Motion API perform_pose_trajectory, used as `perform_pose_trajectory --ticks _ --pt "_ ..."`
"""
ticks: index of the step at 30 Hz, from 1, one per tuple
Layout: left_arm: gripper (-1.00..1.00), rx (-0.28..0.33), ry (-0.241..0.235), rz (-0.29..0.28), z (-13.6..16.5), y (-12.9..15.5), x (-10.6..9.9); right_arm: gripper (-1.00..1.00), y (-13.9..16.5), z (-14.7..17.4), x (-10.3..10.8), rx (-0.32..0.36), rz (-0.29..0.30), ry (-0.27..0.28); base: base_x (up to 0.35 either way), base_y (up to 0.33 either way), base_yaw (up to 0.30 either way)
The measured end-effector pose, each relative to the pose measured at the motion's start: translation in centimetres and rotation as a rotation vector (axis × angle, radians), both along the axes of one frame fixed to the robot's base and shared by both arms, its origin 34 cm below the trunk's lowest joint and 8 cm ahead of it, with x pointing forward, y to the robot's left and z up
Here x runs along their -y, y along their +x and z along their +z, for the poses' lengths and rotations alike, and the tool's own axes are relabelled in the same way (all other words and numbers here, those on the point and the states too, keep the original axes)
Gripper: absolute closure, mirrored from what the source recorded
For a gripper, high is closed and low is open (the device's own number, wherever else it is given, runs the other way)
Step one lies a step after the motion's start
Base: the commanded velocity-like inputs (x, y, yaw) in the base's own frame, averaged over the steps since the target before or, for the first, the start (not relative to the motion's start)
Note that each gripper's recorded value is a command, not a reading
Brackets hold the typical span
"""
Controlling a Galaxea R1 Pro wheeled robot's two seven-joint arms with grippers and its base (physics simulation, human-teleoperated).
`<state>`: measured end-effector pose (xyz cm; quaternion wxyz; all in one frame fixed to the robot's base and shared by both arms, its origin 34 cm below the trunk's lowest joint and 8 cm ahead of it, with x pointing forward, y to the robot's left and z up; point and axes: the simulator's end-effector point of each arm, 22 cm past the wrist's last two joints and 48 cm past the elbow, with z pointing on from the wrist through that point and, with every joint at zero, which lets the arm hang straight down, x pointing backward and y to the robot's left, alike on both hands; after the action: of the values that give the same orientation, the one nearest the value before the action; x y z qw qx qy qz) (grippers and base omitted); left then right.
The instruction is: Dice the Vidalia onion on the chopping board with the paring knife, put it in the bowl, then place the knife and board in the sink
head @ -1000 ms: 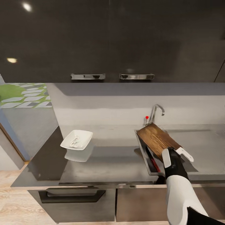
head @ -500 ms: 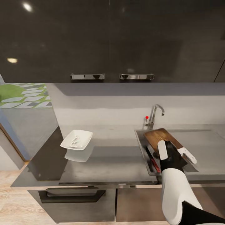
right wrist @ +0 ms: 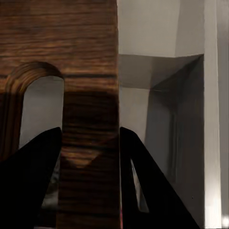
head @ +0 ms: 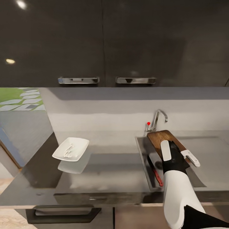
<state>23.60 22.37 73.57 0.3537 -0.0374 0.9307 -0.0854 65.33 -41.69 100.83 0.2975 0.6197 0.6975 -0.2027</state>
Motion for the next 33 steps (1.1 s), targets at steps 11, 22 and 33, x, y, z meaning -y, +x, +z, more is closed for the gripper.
perform_pose_trajectory --ticks 11,22,33 --pt "-1.00 -0.003 0.000 0.000 0.0 -0.1 0.0 1.00 0.3 -0.8 -0.9 0.007 0.004 0.045 0.165 -0.136 0.000" --pt "-1.00 -0.019 -0.001 -0.001 -0.2 -0.5 0.1 1.00 0.3 -2.8 -1.7 -0.021 0.014 0.078 0.098 -0.100 0.000" --pt "-1.00 -0.019 -0.001 -0.002 -0.2 -0.4 0.1 1.00 0.0 -4.1 -2.4 -0.057 0.032 0.089 -0.254 -0.002 0.000"
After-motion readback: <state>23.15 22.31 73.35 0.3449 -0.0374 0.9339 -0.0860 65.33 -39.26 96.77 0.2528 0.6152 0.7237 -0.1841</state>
